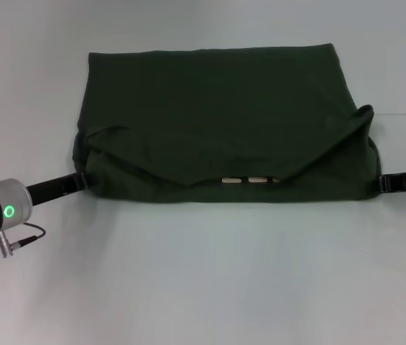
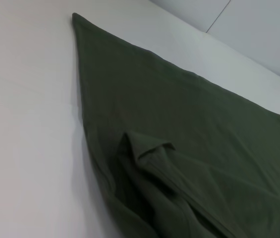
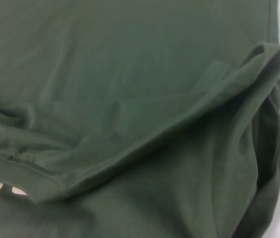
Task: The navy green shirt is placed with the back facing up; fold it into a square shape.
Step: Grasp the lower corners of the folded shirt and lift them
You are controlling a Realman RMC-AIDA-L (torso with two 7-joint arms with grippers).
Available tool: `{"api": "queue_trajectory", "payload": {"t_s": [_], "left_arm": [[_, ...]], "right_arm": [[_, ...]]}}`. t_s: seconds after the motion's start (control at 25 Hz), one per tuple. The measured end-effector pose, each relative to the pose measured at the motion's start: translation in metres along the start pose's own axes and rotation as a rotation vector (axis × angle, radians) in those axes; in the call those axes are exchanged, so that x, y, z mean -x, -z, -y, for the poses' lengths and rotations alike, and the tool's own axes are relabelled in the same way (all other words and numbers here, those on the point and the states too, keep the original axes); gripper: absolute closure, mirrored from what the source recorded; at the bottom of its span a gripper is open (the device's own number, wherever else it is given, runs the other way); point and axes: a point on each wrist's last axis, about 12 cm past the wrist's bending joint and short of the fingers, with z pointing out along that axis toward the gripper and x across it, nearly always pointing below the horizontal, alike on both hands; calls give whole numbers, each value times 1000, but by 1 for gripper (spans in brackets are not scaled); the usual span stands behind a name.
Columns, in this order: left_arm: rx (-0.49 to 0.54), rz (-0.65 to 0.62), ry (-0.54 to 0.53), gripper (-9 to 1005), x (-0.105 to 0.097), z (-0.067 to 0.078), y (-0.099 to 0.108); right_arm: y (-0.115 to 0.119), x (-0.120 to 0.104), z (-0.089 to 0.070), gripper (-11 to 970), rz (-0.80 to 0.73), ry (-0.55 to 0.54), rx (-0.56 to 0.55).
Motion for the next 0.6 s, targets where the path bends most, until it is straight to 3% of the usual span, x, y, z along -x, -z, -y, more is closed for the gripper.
{"api": "queue_trajectory", "payload": {"t_s": [0.12, 0.32, 0.6], "left_arm": [[-2, -1, 1, 994, 0, 0, 0], [-49, -6, 24, 993, 3, 0, 8], [-163, -76, 40, 993, 0, -5, 35]], "right_arm": [[1, -2, 3, 906, 2, 2, -5], [10, -5, 11, 918, 25, 22, 12], [37, -20, 18, 920, 44, 81, 132]]}}
